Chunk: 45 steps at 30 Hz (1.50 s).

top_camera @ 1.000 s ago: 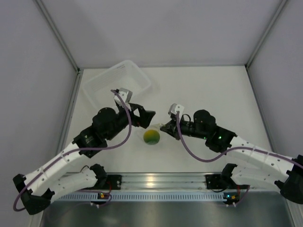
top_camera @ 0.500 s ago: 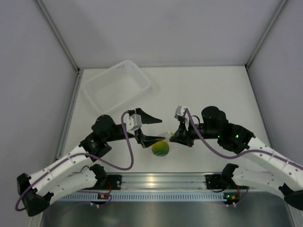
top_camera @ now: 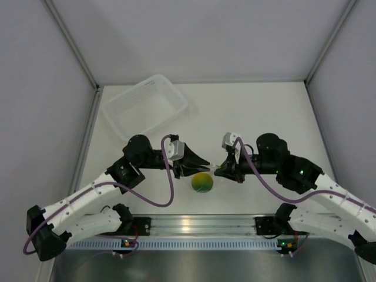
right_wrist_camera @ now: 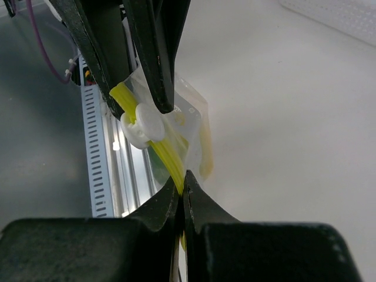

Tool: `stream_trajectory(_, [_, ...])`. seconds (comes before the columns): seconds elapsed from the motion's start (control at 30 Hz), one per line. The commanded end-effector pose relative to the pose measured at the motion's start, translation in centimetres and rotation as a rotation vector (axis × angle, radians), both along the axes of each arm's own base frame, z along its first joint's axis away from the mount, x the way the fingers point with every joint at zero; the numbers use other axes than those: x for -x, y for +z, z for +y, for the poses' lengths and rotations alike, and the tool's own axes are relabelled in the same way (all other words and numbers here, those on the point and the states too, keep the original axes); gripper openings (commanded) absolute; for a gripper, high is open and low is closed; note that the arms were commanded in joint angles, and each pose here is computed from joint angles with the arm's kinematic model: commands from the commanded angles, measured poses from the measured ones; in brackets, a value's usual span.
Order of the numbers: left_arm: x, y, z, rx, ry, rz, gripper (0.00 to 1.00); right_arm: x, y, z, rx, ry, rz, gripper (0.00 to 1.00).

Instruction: Open the zip-top bag and remove the fake food

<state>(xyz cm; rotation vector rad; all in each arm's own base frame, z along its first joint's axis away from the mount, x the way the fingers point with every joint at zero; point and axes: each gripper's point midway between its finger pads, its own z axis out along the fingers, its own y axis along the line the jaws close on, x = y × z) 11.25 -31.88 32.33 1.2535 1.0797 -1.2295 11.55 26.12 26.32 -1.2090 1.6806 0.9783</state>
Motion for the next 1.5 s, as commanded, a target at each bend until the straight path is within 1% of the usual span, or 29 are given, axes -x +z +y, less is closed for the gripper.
stream_trajectory(0.0, [0.2, 2.7, -0.3, 0.057, -0.031, -0.050, 0.26, -0.4, 1.4, -0.1, -0.012, -0.006, -0.030, 0.00])
stream_trajectory(0.03, [0.2, 2.7, -0.3, 0.056, -0.030, -0.044, 0.24, -0.4, 1.5, -0.1, -0.014, -0.008, -0.033, 0.00])
stream_trajectory(0.1, [0.2, 2.5, -0.4, 0.051, -0.035, -0.037, 0.13, -0.4, 1.7, -0.1, -0.022, -0.005, -0.038, 0.00])
stream_trajectory(0.17, [0.2, 2.5, -0.4, 0.049, -0.035, -0.038, 0.10, -0.4, 1.8, -0.1, -0.024, -0.009, -0.039, 0.00])
stream_trajectory(0.2, [0.2, 2.3, -0.4, 0.046, -0.033, -0.038, 0.02, -0.4, 1.9, -0.2, -0.026, -0.009, -0.040, 0.00])
stream_trajectory(0.23, [0.2, 2.4, -0.4, 0.046, -0.031, -0.039, 0.00, -0.4, 2.0, -0.2, -0.029, -0.011, -0.041, 0.00])
stream_trajectory(0.4, [0.0, 2.4, -0.2, 0.048, -0.007, -0.039, 0.00, -0.4, 2.5, -0.1, -0.052, -0.012, -0.046, 0.00])
stream_trajectory(0.5, [-0.3, 2.5, -0.2, 0.043, 0.007, -0.030, 0.00, -0.4, 2.3, -0.1, -0.067, -0.018, -0.055, 0.37])
stream_trajectory(0.57, [0.0, 2.6, -0.3, 0.032, -0.017, -0.027, 0.00, -0.3, 2.8, -0.1, -0.091, -0.012, -0.072, 0.38])
stream_trajectory(0.6, [0.1, 2.5, -0.3, 0.022, -0.026, -0.026, 0.00, 0.0, 3.0, -0.2, -0.111, -0.004, -0.082, 0.43])
stream_trajectory(0.67, [0.4, 2.3, -0.4, 0.003, -0.050, -0.020, 0.00, 0.7, 4.0, -0.2, -0.161, 0.027, -0.105, 0.46])
stream_trajectory(0.73, [0.6, 2.4, -0.4, 0.001, -0.064, -0.022, 0.00, 1.2, 5.5, -0.3, -0.220, 0.043, -0.145, 0.46])
stream_trajectory(0.87, [0.9, 2.3, -0.5, -0.004, -0.082, -0.012, 0.00, 1.4, 7.2, -0.4, -0.296, 0.043, -0.190, 0.40])
stream_trajectory(1.0, [1.0, 2.2, -0.6, -0.009, -0.099, -0.005, 0.00, 1.6, 9.0, -0.5, -0.366, 0.047, -0.237, 0.41])
stream_trajectory(1.17, [1.2, 2.2, -0.6, -0.011, -0.110, -0.002, 0.00, 1.6, 9.4, 0.2, -0.379, 0.076, -0.235, 0.41])
stream_trajectory(1.4, [1.3, 2.3, -0.6, -0.009, -0.118, -0.006, 0.00, 1.5, 9.2, 0.9, -0.377, 0.103, -0.227, 0.29])
stream_trajectory(1.47, [1.5, 2.3, -0.5, -0.007, -0.122, -0.010, 0.00, 1.6, 9.0, 1.1, -0.376, 0.101, -0.190, 0.29])
